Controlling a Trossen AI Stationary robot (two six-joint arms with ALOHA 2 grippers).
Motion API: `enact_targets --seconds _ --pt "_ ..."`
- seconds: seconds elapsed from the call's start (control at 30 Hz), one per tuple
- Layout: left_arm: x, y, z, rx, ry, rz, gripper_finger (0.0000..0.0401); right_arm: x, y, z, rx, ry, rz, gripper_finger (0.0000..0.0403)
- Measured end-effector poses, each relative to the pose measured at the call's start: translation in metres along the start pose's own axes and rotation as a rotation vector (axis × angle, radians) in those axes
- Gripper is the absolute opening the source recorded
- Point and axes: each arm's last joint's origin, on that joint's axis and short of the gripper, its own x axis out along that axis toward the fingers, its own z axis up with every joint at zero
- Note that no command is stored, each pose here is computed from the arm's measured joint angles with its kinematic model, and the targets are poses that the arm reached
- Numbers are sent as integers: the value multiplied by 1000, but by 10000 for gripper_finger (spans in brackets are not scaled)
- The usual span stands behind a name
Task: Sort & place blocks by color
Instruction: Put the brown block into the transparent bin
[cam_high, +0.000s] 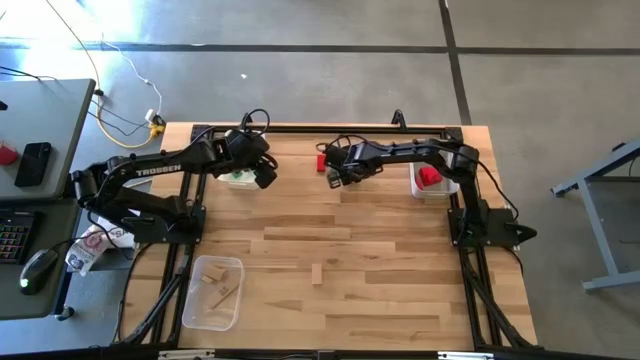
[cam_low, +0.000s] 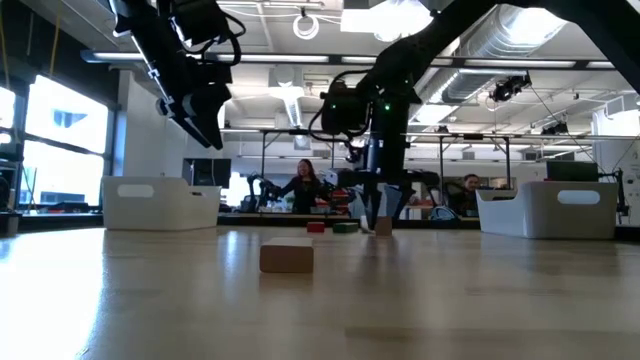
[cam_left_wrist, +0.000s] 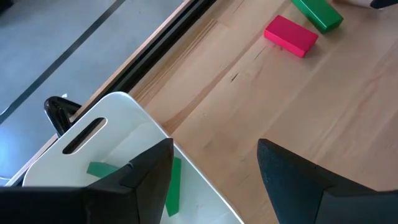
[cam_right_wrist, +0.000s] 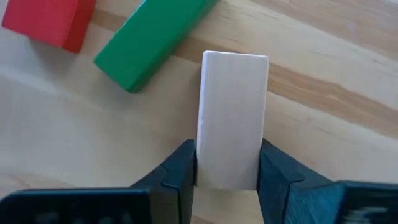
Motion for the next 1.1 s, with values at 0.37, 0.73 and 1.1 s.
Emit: enact_targets --seconds 0.37,0.73,1.1 --pt "0 0 0 0 0 -4 220 -10 9 -10 -183 4 34 103" --pt "0 0 0 -2 -1 -8 218 -59 23 -34 -340 -74 102 103" --pt "0 -1 0 -26 0 -25 219 -91 30 -51 -479 -144 158 108"
